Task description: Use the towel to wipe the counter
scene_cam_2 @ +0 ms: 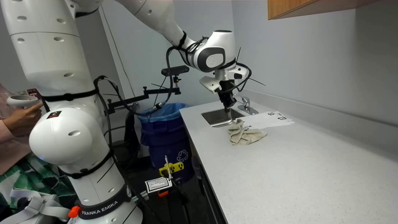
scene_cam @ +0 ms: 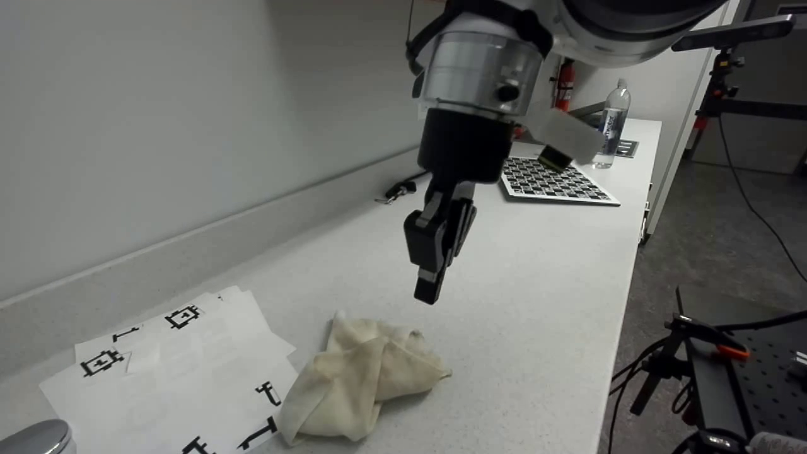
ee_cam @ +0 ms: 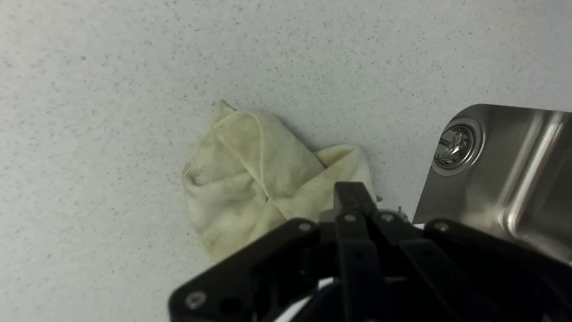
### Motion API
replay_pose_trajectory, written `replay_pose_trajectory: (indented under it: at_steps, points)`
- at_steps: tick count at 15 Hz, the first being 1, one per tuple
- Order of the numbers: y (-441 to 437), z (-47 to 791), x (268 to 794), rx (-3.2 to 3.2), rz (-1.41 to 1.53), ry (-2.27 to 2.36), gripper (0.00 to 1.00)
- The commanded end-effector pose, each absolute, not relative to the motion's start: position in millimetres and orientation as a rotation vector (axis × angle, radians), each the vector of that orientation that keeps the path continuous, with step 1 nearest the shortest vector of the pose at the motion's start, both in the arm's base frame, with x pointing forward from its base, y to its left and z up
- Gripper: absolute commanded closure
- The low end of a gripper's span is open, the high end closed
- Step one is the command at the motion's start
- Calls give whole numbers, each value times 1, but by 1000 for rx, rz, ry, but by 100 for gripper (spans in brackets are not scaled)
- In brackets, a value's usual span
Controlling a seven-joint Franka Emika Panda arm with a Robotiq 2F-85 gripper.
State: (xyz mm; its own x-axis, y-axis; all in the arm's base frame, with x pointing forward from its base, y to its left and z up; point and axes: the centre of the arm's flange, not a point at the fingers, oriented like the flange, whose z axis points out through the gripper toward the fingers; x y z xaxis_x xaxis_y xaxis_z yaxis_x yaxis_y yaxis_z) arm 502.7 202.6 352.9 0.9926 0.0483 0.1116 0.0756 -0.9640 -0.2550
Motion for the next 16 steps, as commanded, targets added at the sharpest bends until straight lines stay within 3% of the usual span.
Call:
replay_pose_trajectory:
  at_steps: [1, 10, 16]
  points:
    - [188, 383, 469, -2929, -245, -118, 68]
    - [159, 420, 435, -3041, -461, -186, 1]
    - [153, 438, 424, -3041, -521, -146, 0]
